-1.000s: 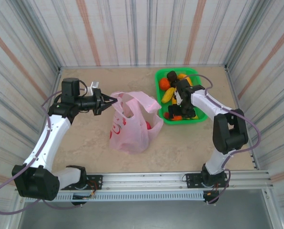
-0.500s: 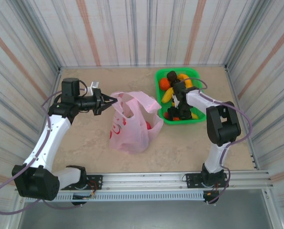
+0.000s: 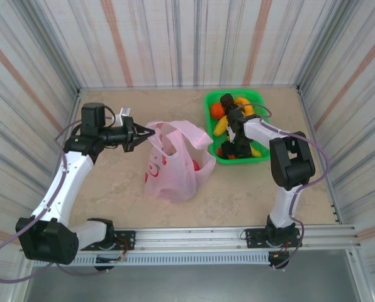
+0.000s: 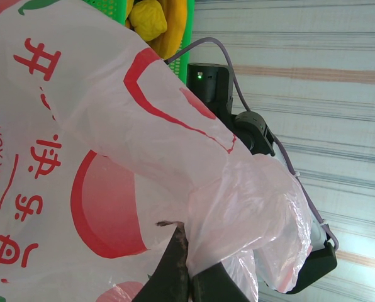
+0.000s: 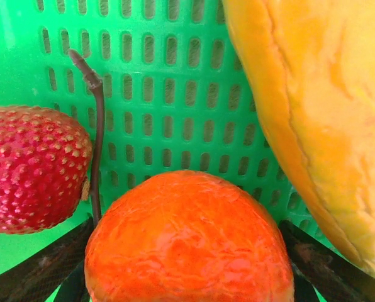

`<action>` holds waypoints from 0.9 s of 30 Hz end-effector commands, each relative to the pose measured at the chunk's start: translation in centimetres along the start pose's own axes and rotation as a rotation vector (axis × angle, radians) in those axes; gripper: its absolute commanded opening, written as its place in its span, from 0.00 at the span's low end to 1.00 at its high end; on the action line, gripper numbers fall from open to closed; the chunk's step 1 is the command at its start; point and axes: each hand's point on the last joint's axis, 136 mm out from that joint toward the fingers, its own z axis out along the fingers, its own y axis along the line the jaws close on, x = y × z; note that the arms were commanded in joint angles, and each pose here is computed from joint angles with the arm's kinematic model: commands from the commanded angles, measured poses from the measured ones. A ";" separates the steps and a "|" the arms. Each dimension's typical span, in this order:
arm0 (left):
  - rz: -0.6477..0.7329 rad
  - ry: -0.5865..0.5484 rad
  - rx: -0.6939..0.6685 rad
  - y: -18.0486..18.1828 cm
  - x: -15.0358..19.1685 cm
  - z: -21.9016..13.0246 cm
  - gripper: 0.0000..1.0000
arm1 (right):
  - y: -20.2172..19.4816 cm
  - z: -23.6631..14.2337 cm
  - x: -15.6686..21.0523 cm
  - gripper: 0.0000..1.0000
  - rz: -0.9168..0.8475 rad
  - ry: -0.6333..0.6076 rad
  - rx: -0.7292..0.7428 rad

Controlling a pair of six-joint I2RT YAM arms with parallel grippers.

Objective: Place the fake fruits into the plastic bag and tie a complex knot

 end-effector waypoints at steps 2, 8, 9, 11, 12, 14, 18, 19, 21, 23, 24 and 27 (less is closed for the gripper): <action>0.051 -0.006 0.022 -1.3 0.0 -0.7 0.00 | 0.1 0.5 0.1 0.66 -0.012 0.018 0.007; 0.048 -0.008 0.020 -1.1 0.1 -0.7 0.00 | 0.1 -0.1 0.1 0.59 -0.014 0.002 0.010; 0.049 -0.008 0.021 -1.2 0.2 -0.7 0.00 | 0.1 -0.3 0.0 0.58 -0.013 -0.003 0.009; 0.047 -0.007 0.020 -1.1 0.2 -0.7 0.00 | 0.2 -0.6 -0.1 0.57 -0.014 -0.013 0.005; 0.048 -0.007 0.021 -1.1 0.2 -0.7 0.00 | 0.2 -0.6 -0.1 0.57 -0.015 -0.015 0.007; 0.046 -0.006 0.020 -1.0 0.2 -0.7 0.00 | 0.2 -0.9 -0.1 0.56 -0.014 -0.023 0.009; 0.047 -0.007 0.020 -1.0 0.2 -0.7 0.00 | 0.2 -1.3 -0.2 0.56 -0.017 -0.037 0.010; 0.047 -0.007 0.020 -1.0 0.2 -0.7 0.00 | 0.2 -1.4 -0.2 0.56 -0.016 -0.040 0.010; 0.046 -0.006 0.019 -1.0 0.2 -0.6 0.00 | 0.2 -1.6 -0.3 0.56 -0.018 -0.049 0.012; 0.044 -0.006 0.018 -0.9 0.2 -0.6 0.00 | 0.3 -1.9 -0.4 0.56 -0.021 -0.057 0.013; 0.045 -0.006 0.019 -0.9 0.2 -0.6 0.00 | 0.3 -1.9 -0.3 0.56 -0.022 -0.057 0.013; 0.045 -0.006 0.019 -1.0 0.2 -0.6 0.00 | 0.3 -2.0 -0.3 0.56 -0.021 -0.061 0.014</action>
